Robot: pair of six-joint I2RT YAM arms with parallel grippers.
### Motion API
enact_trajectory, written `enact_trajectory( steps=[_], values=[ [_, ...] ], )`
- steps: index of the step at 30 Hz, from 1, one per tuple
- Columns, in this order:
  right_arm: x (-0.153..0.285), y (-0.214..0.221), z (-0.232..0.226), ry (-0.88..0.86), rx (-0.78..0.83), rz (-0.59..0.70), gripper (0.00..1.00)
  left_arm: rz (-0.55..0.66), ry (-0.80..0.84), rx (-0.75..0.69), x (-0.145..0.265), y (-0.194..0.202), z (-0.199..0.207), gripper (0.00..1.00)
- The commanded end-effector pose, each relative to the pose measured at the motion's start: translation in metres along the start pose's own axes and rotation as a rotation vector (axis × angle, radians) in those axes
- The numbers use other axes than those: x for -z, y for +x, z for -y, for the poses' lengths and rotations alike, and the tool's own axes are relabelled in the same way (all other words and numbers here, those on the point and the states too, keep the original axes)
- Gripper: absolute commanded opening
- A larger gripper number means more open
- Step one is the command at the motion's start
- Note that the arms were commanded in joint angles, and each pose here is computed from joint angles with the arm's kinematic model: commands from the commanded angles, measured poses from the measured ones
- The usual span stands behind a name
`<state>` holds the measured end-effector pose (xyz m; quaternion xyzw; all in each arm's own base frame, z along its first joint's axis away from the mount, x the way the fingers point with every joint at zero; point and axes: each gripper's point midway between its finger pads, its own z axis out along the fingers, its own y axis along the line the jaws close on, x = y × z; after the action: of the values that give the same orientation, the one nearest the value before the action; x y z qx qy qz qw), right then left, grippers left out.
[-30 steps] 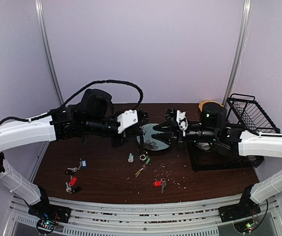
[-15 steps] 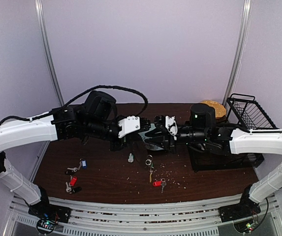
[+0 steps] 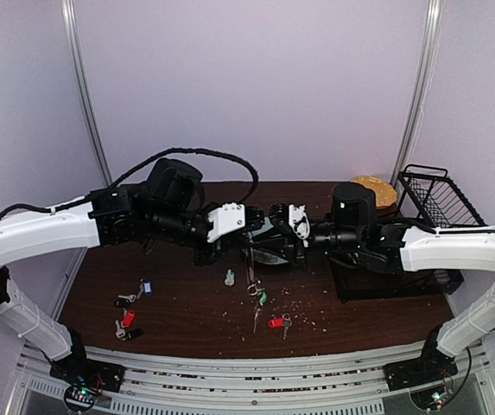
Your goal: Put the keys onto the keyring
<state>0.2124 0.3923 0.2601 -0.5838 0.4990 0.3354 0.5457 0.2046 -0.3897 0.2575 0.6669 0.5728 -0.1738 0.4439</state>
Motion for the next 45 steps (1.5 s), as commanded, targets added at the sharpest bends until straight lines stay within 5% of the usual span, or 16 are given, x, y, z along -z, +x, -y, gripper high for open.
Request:
enact_trajectory(
  steps=[1, 8, 10, 11, 15, 21, 27, 45],
  values=[
    [-0.003, -0.009, 0.003, 0.009, 0.021, 0.023, 0.06, 0.113, -0.030, -0.027, 0.015, -0.029, -0.007, 0.00],
    [0.004, -0.019, 0.002, 0.026, -0.005, 0.069, 0.00, 0.127, -0.076, -0.010, 0.017, -0.029, -0.013, 0.00],
    [0.013, -0.040, 0.005, 0.052, -0.022, 0.182, 0.00, 0.197, -0.174, 0.024, 0.027, -0.035, -0.028, 0.31],
    [0.018, -0.049, 0.004, 0.051, -0.037, 0.243, 0.00, 0.224, -0.182, 0.032, 0.030, -0.031, -0.026, 0.38],
    [0.032, -0.075, -0.005, 0.003, -0.129, 0.435, 0.00, 0.468, -0.229, 0.025, 0.051, -0.039, -0.015, 0.44],
    [0.047, -0.092, -0.009, -0.014, -0.176, 0.594, 0.00, 0.641, -0.214, 0.081, 0.058, -0.058, -0.014, 0.34],
    [0.047, -0.092, -0.012, -0.019, -0.159, 0.599, 0.00, 0.785, -0.161, 0.064, 0.070, -0.077, -0.005, 0.28],
    [0.047, -0.093, -0.013, -0.010, -0.131, 0.584, 0.00, 0.819, -0.070, 0.077, 0.053, -0.088, -0.001, 0.17]
  ],
)
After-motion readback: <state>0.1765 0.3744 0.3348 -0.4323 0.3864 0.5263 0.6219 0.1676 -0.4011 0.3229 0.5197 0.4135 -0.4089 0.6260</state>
